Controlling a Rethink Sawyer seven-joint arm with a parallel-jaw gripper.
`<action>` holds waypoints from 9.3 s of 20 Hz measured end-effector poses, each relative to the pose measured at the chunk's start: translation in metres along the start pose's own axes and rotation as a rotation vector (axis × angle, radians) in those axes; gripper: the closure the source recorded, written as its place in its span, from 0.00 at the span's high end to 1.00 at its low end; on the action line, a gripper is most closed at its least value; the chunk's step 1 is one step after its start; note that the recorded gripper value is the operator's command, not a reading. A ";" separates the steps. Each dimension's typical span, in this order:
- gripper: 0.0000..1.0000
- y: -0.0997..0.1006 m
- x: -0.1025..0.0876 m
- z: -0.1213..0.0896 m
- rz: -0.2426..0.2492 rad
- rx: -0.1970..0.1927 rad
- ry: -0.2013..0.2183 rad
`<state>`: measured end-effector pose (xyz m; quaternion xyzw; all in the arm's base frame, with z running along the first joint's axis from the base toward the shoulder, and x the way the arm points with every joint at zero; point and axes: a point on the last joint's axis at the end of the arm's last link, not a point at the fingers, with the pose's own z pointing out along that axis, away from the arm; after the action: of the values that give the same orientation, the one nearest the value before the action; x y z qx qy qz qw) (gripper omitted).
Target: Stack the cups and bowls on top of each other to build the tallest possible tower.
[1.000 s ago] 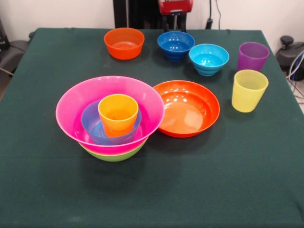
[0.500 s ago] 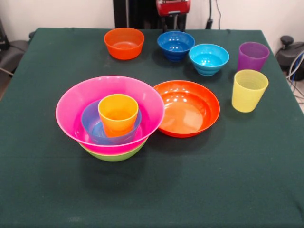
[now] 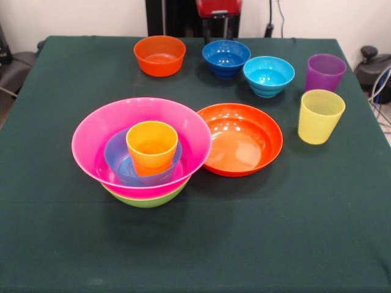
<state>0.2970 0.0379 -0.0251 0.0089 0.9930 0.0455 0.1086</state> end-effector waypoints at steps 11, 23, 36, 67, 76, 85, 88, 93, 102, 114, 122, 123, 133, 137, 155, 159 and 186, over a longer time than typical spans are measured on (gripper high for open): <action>1.00 -0.015 -0.052 -0.039 -0.007 0.054 -0.150; 1.00 -0.016 -0.059 -0.044 -0.011 0.061 -0.172; 1.00 0.003 -0.032 -0.028 -0.035 0.026 -0.097; 1.00 -0.015 -0.039 -0.023 0.009 0.038 -0.112; 1.00 -0.005 -0.026 -0.017 -0.006 0.020 -0.075; 1.00 -0.005 -0.026 -0.016 -0.005 0.019 -0.076; 1.00 -0.006 -0.028 -0.016 -0.003 0.018 -0.080; 1.00 -0.008 -0.031 -0.017 0.005 0.019 -0.089; 1.00 -0.021 -0.041 -0.008 0.022 0.029 -0.109; 1.00 -0.044 -0.066 0.006 0.015 0.057 -0.151; 1.00 -0.046 -0.070 0.007 0.011 0.059 -0.159; 1.00 -0.046 -0.069 0.007 0.010 0.061 -0.158; 1.00 -0.043 -0.068 0.007 -0.008 0.064 -0.153; 1.00 -0.040 -0.068 0.007 -0.015 0.062 -0.153; 1.00 -0.016 -0.044 0.017 -0.069 0.038 -0.092; 1.00 -0.013 -0.036 0.019 -0.081 0.040 -0.078; 0.00 -0.020 -0.053 0.012 -0.098 0.056 -0.344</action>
<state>0.3509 0.0170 -0.0269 -0.0290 0.9598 0.0104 0.2789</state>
